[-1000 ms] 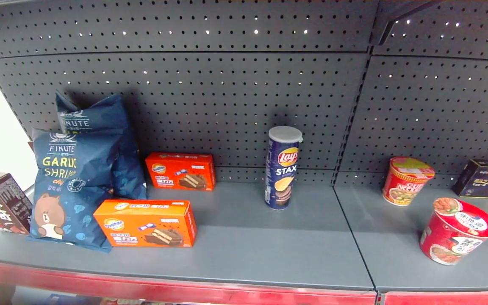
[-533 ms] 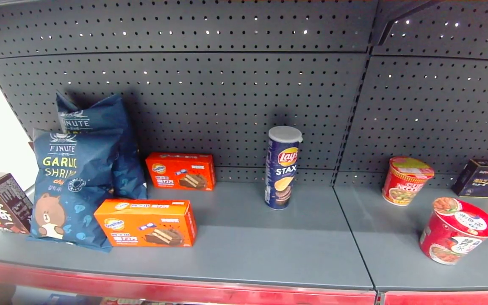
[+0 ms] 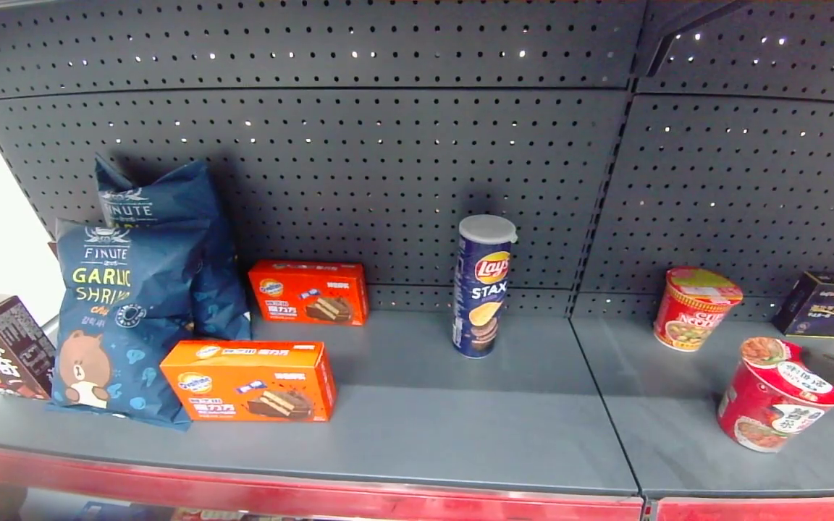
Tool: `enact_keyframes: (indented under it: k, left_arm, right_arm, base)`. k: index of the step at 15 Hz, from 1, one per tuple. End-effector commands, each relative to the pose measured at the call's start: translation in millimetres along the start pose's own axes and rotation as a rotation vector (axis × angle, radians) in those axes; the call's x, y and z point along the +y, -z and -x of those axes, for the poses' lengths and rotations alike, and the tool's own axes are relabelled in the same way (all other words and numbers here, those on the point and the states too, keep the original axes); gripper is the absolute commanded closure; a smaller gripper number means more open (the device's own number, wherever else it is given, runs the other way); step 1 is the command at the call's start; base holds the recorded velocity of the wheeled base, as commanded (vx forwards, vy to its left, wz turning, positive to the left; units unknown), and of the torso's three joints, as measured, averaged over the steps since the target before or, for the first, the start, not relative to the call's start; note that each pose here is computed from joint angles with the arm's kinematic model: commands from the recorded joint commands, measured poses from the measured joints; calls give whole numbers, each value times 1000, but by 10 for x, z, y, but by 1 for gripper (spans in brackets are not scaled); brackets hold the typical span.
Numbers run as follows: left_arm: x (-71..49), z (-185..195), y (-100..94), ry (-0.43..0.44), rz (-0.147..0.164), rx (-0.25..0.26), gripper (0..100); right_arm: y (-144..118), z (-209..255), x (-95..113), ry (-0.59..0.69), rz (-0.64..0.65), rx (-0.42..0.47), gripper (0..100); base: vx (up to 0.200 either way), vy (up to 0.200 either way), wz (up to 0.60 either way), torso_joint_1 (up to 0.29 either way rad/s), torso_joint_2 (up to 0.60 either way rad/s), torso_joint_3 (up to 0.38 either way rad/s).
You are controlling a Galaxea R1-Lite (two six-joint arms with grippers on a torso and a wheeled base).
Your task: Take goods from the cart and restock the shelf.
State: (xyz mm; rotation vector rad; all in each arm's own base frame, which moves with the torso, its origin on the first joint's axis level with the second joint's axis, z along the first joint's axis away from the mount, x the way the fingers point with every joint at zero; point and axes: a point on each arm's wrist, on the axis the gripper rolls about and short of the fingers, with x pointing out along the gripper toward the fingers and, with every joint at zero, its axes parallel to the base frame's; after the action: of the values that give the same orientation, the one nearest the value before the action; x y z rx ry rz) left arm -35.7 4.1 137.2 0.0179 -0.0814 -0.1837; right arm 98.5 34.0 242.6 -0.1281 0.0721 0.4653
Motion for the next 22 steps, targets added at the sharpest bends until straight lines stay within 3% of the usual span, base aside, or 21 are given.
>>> enact_keyframes:
  k: [1,2,3,5,6,10,14,22]
  left_arm:
    - [1,-23,17,7,3,19,100]
    - [2,-36,41,15,9,33,100]
    - [5,-37,46,26,23,34,100]
    - [10,-37,46,38,30,34,100]
    - [17,-38,50,58,42,36,100]
    - [22,-35,55,78,43,34,100]
    - [32,-22,31,100,45,20,100]
    - [30,-35,77,102,45,37,100]
  right_arm:
    - [16,-594,-23,-104,39,84,0]
    - [16,-594,-23,-104,39,84,0]
    - [2,-884,-35,-198,35,63,0]
    - [-45,-1042,-51,-228,33,63,0]
    - [-96,-1290,-74,-307,26,65,0]
    - [-116,-1683,-119,-396,17,69,0]
    - [120,-2122,-171,-449,23,124,0]
    - [356,-2589,-230,-625,39,92,0]
  base:
    - [0,0,0,0,0,0]
    - [0,0,0,0,0,0]
    - [0,0,0,0,0,0]
    - [0,0,0,0,0,0]
    - [0,0,0,0,0,0]
    - [0,0,0,0,0,0]
    - [0,0,0,0,0,0]
    - [0,0,0,0,0,0]
